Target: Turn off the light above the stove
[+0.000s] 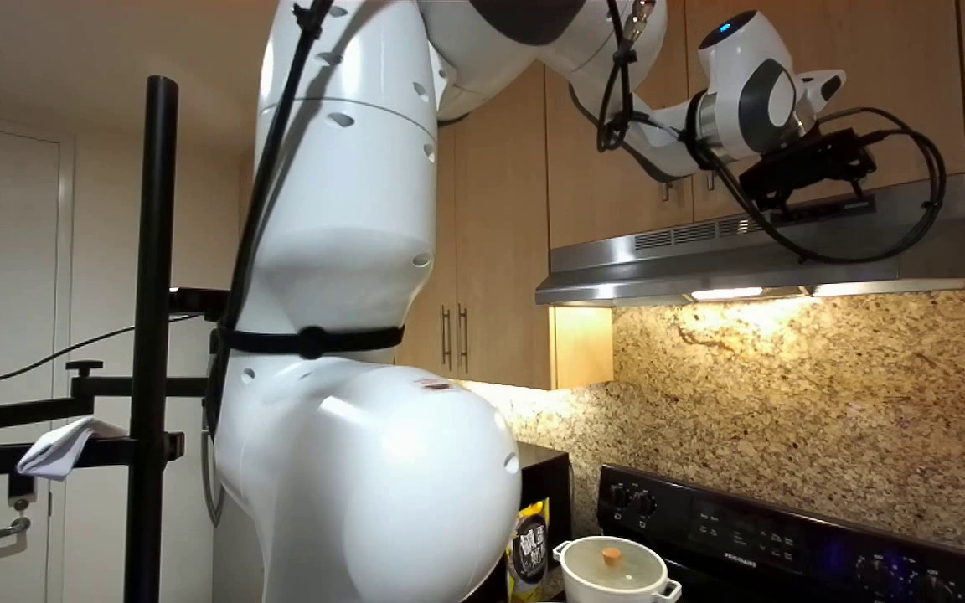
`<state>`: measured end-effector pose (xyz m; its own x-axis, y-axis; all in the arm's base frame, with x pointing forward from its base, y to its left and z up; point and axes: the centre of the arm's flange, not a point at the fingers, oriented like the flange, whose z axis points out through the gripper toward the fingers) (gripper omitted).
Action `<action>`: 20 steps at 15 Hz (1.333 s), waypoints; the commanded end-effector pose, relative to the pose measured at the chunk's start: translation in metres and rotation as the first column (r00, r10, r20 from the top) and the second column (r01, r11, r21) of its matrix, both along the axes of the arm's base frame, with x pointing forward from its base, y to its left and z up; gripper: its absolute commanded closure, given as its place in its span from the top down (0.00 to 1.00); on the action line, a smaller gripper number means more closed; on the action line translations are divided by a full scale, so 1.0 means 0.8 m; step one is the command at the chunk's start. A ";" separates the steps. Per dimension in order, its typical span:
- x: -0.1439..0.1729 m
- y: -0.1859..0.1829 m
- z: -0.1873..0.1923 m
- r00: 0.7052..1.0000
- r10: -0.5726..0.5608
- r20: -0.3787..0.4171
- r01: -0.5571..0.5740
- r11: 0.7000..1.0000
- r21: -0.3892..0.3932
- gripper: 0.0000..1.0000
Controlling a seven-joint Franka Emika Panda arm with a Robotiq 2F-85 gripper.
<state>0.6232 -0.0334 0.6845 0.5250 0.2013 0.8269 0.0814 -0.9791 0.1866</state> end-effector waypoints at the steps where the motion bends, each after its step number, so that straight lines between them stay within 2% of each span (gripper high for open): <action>1: 0.035 -0.016 0.011 0.999 -0.043 -0.018 0.044 0.998 0.047 1.00; 8: 0.055 -0.036 0.012 0.992 -0.105 -0.068 0.112 0.987 0.115 1.00; 13: 0.059 -0.032 0.016 0.992 -0.104 -0.074 0.113 0.985 0.129 1.00; 20: 0.071 -0.042 0.011 0.979 -0.175 -0.107 0.191 0.969 0.160 1.00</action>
<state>0.6692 -0.0604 0.6927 0.6110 0.0035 0.7917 -0.0443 -0.9983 0.0387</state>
